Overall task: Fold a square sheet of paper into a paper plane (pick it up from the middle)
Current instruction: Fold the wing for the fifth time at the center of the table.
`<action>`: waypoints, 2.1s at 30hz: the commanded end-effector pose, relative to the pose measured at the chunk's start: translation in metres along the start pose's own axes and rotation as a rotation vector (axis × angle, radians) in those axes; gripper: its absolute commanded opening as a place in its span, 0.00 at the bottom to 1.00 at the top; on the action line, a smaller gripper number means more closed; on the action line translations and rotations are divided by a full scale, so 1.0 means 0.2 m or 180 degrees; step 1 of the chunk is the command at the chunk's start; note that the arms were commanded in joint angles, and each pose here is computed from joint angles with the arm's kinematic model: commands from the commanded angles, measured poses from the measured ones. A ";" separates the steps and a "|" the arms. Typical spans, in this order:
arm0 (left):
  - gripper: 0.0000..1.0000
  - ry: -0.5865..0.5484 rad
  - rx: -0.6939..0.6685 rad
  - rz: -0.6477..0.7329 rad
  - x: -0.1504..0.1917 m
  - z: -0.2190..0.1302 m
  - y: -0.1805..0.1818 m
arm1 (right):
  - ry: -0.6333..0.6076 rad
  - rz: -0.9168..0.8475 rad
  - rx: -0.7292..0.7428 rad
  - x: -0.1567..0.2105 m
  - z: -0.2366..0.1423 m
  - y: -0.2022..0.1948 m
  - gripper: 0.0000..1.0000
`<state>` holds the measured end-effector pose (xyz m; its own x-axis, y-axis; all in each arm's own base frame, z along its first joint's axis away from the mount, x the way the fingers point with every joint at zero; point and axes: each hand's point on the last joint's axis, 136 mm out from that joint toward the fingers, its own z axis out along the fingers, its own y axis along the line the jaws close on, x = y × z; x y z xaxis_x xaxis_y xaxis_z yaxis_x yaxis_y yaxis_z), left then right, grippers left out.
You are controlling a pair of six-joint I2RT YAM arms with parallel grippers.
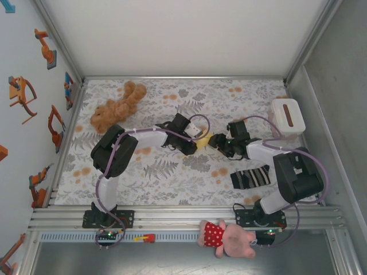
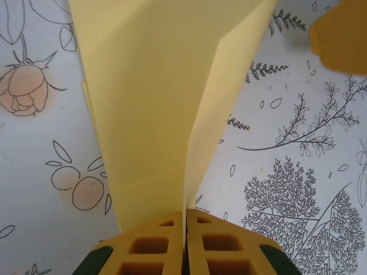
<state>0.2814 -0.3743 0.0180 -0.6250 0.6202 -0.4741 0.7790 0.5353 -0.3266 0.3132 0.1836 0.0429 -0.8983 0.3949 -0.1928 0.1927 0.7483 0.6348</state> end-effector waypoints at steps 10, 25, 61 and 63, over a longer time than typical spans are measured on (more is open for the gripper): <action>0.10 0.0228 0.0198 -0.0347 0.06 0.03 0.01 | 0.0109 -0.0267 -0.0060 0.00 0.08 0.10 0.61; 0.10 0.0247 0.0369 -0.0676 0.04 0.04 0.01 | 0.0201 -0.0320 0.0033 0.00 0.15 0.12 0.62; 0.19 0.0056 0.0211 -0.1042 0.06 -0.13 0.02 | 0.0348 -0.0077 0.0984 0.02 0.23 -0.15 0.55; 0.18 0.0060 0.0212 -0.1051 0.07 -0.12 0.02 | 0.0354 -0.0086 0.0966 0.03 0.23 -0.15 0.56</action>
<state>0.2782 -0.3555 0.0299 -0.8322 0.4393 -0.3384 0.5545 0.6536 -0.5151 0.3313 0.2109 0.0244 -0.9409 0.3109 -0.1345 0.2049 0.8386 0.5048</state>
